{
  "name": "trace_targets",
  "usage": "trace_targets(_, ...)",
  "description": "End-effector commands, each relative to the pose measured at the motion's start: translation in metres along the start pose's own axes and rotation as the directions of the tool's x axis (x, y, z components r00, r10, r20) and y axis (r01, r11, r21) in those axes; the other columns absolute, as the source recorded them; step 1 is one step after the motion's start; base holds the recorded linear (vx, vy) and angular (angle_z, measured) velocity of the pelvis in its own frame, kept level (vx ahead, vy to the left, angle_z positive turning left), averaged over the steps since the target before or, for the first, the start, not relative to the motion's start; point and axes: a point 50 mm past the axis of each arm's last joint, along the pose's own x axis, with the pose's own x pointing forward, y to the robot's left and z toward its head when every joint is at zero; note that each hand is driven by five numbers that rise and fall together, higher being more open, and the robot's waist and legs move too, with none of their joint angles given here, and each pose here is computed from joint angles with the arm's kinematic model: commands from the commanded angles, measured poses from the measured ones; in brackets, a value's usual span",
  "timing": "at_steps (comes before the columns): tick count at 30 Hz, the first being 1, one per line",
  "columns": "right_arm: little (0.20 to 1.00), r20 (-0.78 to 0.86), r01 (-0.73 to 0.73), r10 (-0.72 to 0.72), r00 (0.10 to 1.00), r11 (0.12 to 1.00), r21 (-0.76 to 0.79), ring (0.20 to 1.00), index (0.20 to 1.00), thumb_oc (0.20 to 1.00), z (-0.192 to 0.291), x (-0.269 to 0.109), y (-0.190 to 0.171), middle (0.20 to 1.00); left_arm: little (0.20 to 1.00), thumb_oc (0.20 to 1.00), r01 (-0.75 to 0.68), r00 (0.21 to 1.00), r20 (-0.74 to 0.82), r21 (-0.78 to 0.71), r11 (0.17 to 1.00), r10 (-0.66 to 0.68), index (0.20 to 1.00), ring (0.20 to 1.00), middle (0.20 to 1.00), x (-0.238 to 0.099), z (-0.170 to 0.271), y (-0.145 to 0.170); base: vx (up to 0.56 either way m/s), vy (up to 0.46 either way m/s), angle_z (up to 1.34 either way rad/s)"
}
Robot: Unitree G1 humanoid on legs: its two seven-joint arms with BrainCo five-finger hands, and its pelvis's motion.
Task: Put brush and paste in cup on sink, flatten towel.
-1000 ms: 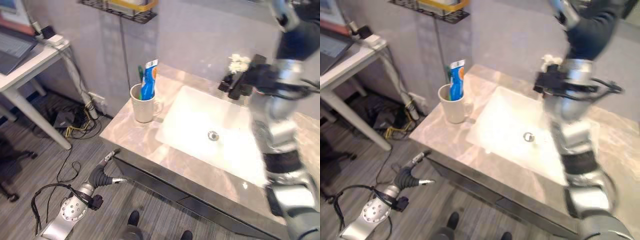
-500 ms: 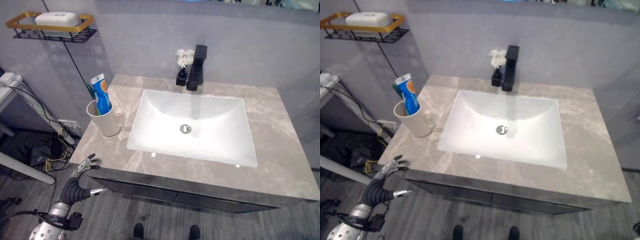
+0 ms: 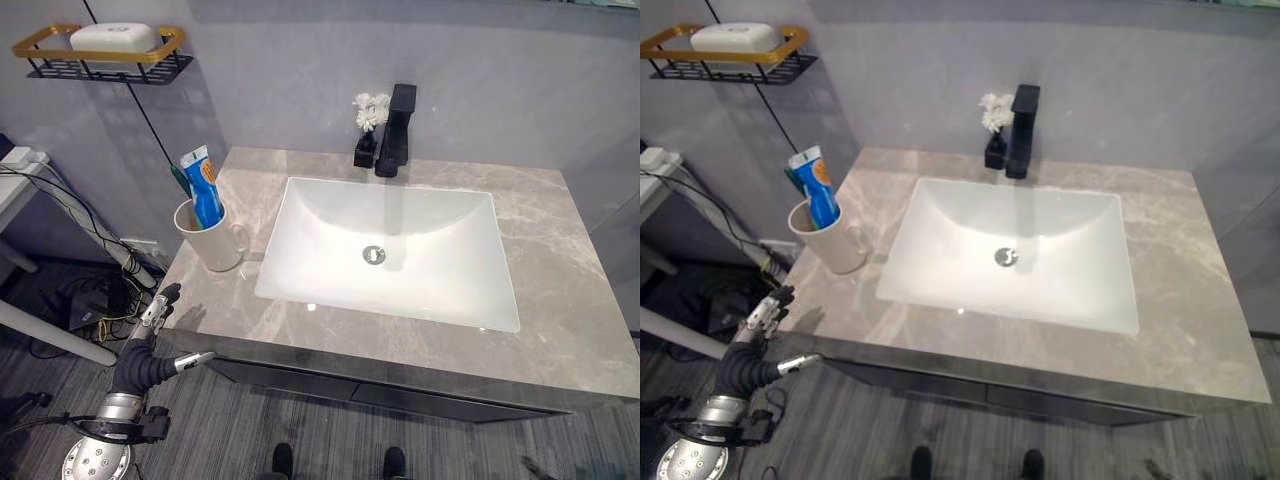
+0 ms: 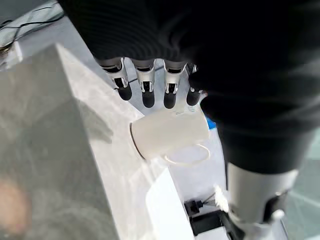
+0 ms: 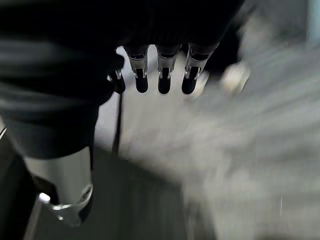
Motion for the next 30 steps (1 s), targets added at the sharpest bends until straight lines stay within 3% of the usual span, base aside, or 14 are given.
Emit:
trace_targets(1, 1.0, 0.154, -0.108, 0.13, 0.98, 0.984, -0.143, 1.0, 1.0, 1.0, 0.042, 0.014, 0.009, 1.0, 0.495, 0.495, -0.032, 0.991, 0.131, -0.019, 0.999, 0.034, 0.495, 0.495, 0.495, 0.012, 0.022, 0.012, -0.01, -0.018, 0.07)
trace_targets(2, 1.0, 0.154, -0.109, 0.131, 0.979, 0.984, -0.144, 1.0, 1.0, 1.0, 0.042, 0.014, 0.01, 1.0, 0.391, 0.391, -0.033, 0.991, 0.13, -0.019, 0.999, 0.035, 0.391, 0.391, 0.391, 0.012, 0.022, 0.012, 0.01, -0.03, 0.06)
trace_targets(3, 1.0, 0.164, -0.155, 0.188, 0.968, 0.969, -0.195, 1.0, 1.0, 1.0, 0.048, 0.015, 0.021, 1.0, 0.2, 0.2, -0.038, 0.99, 0.136, -0.038, 0.999, 0.043, 0.2, 0.2, 0.2, 0.015, 0.023, 0.012, 0.01, -0.025, 0.03)
trace_targets(15, 1.0, 0.208, -0.302, 0.405, 0.89, 0.867, -0.396, 1.0, 1.0, 1.0, 0.068, 0.008, 0.061, 1.0, 0.2, 0.2, -0.033, 0.987, 0.151, -0.132, 0.991, 0.053, 0.2, 0.2, 0.2, 0.029, 0.023, 0.009, 0.02, -0.01, 0.05)
trace_targets(30, 1.0, 0.158, -0.268, 0.361, 0.919, 0.866, -0.421, 1.0, 1.0, 1.0, 0.059, 0.013, 0.062, 1.0, 0.2, 0.2, -0.046, 0.981, 0.177, -0.193, 0.98, 0.081, 0.2, 0.2, 0.2, 0.044, 0.027, 0.006, 0.04, -0.009, 0.0)
